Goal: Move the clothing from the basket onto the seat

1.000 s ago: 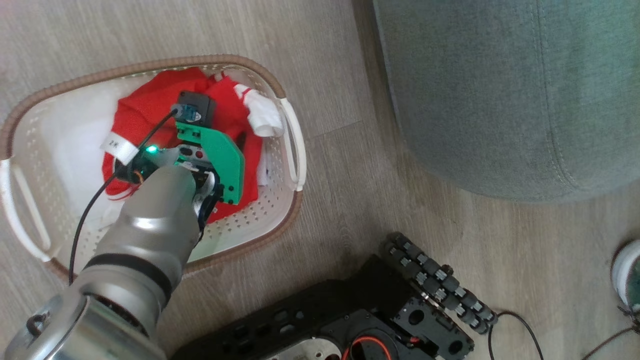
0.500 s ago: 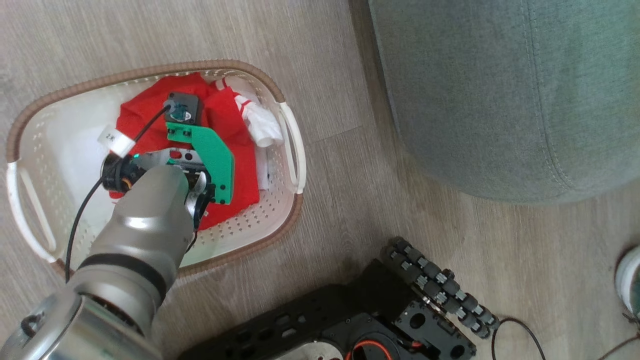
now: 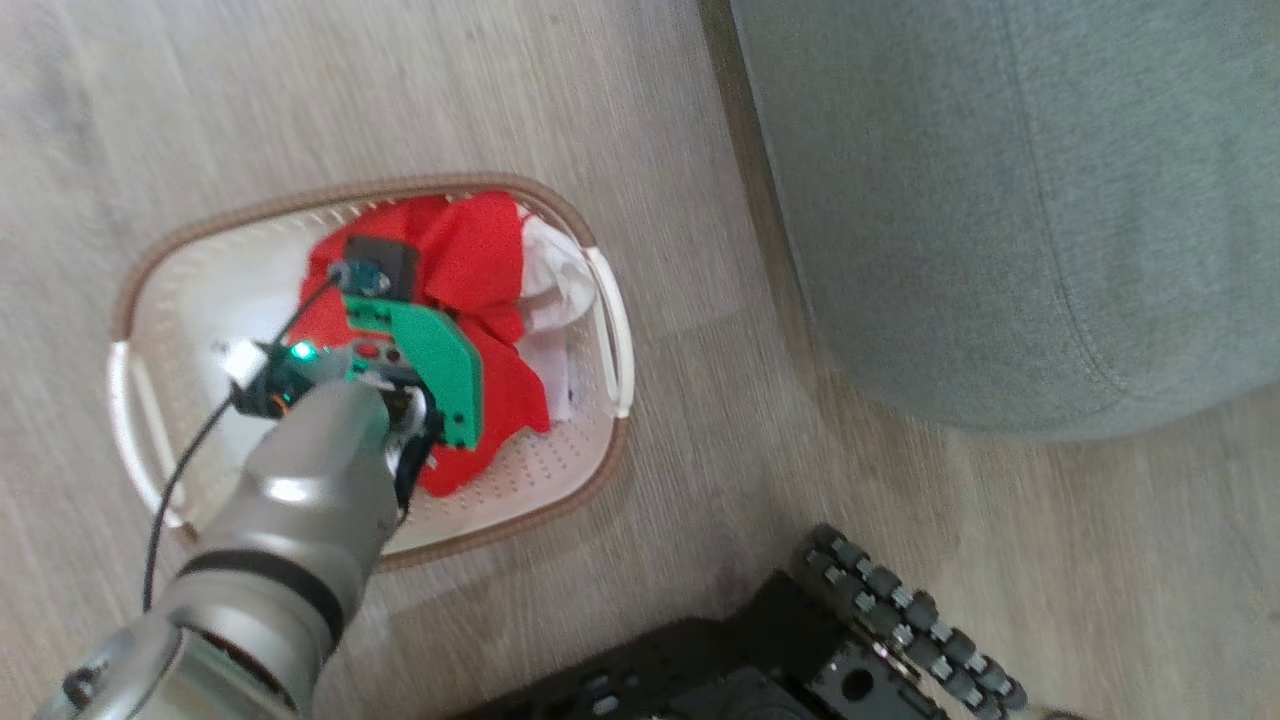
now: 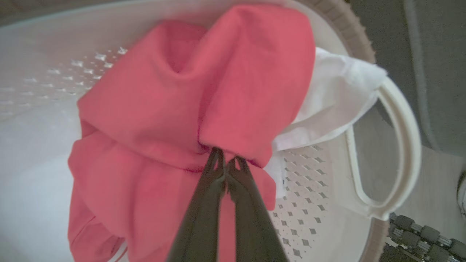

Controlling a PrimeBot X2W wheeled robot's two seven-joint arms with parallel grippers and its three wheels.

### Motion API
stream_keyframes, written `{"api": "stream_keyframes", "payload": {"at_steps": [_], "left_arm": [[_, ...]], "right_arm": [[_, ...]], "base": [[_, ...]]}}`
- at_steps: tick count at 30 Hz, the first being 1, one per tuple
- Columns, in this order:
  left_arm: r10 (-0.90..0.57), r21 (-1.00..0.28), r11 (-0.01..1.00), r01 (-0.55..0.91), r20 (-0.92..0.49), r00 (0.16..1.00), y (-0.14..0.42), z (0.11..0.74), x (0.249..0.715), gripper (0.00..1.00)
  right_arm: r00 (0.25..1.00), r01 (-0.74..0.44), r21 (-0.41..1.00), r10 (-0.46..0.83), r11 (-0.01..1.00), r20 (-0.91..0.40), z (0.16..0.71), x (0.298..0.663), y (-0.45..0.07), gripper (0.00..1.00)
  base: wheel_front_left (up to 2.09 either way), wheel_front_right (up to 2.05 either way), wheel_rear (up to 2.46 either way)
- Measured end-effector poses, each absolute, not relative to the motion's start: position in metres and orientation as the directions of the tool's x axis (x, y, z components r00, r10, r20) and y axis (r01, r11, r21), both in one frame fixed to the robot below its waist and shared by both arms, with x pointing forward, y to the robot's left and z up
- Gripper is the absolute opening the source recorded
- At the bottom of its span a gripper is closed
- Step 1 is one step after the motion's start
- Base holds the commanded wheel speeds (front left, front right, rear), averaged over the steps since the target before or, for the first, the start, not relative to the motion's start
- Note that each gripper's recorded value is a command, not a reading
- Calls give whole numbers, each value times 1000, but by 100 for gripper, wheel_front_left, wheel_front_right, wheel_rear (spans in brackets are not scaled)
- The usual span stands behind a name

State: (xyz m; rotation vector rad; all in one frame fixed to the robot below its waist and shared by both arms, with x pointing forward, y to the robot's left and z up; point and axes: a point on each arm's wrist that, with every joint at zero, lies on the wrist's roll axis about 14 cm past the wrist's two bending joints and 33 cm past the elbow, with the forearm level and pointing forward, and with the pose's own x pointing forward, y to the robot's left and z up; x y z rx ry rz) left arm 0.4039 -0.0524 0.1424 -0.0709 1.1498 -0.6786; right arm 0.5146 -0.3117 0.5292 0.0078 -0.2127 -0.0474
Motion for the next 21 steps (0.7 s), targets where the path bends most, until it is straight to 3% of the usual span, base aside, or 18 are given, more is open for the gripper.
{"api": "stream_keyframes", "payload": {"at_steps": [21], "left_arm": [[-599, -312, 782, 539, -613, 515, -32, 277, 402, 0]], "right_arm": [[953, 7, 74, -29, 997, 300, 589, 446, -295, 100]], "base": [[0, 0, 0]]}}
